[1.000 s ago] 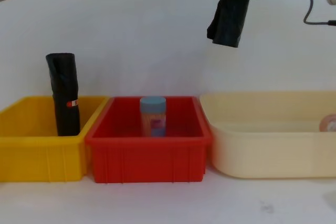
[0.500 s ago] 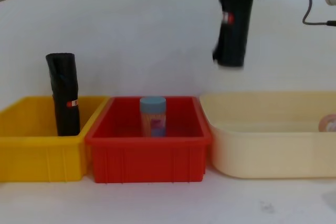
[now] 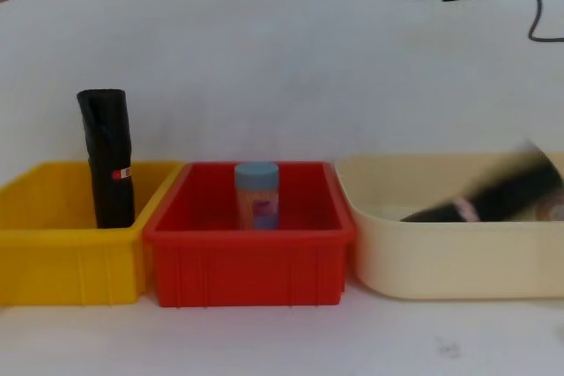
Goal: Pick up the garbage bag with the one hand and transfer it to the other hand.
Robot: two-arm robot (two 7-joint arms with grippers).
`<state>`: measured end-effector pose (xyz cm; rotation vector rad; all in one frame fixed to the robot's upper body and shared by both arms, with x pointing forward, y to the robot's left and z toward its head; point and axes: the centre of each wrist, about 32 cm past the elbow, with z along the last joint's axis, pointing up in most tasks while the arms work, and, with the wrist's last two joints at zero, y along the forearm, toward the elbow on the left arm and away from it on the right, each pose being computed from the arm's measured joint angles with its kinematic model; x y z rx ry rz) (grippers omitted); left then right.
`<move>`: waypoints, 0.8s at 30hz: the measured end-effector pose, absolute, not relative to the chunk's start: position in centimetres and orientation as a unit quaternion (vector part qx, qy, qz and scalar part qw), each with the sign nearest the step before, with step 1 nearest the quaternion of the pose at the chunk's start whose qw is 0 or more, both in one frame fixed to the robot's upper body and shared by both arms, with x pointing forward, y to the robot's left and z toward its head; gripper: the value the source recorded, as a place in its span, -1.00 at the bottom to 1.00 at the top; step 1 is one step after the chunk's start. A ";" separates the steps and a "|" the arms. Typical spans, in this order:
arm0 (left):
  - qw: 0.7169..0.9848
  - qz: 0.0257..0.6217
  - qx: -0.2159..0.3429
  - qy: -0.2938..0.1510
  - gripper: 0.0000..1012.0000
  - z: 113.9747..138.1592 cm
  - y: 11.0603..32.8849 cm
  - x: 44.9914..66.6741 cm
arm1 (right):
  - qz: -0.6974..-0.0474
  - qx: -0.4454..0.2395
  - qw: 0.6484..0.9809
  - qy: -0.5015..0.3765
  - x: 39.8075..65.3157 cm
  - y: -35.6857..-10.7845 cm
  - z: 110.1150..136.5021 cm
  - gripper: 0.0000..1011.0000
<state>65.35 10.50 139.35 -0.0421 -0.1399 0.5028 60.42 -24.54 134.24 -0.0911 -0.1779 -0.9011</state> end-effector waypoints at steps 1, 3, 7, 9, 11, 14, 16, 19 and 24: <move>0.966 0.249 -0.021 -0.069 0.98 139.3 10.5 65.4 | -0.439 -0.045 0.894 -0.085 60.4 -24.6 134.2 0.22; 0.966 0.249 -0.021 -0.069 0.98 139.3 10.5 65.4 | -0.451 -0.048 0.887 -0.083 60.4 -24.9 134.3 0.22; 0.966 0.249 -0.021 -0.069 0.98 139.3 10.5 65.4 | -0.473 -0.053 0.876 -0.080 60.3 -25.5 134.3 0.22; 0.966 0.249 -0.021 -0.069 0.98 139.3 10.5 65.4 | -0.486 -0.055 0.869 -0.078 60.3 -25.9 134.3 0.22; 0.966 0.249 -0.021 -0.069 0.98 139.3 10.5 65.4 | -0.496 -0.058 0.863 -0.076 60.3 -26.1 134.3 0.22; 0.966 0.249 -0.021 -0.069 0.98 139.3 10.5 65.4 | -0.512 -0.062 0.854 -0.073 60.3 -26.6 134.3 0.22; 0.966 0.249 -0.021 -0.069 0.98 139.3 10.5 65.4 | -0.524 -0.065 0.847 -0.070 60.3 -27.0 134.3 0.22; 0.966 0.249 -0.021 -0.069 0.98 139.3 10.5 65.4 | -0.535 -0.068 0.839 -0.068 60.4 -27.4 134.3 0.22; 0.966 0.249 -0.021 -0.069 0.98 139.3 10.5 65.4 | -0.548 -0.071 0.831 -0.065 60.4 -27.9 134.3 0.48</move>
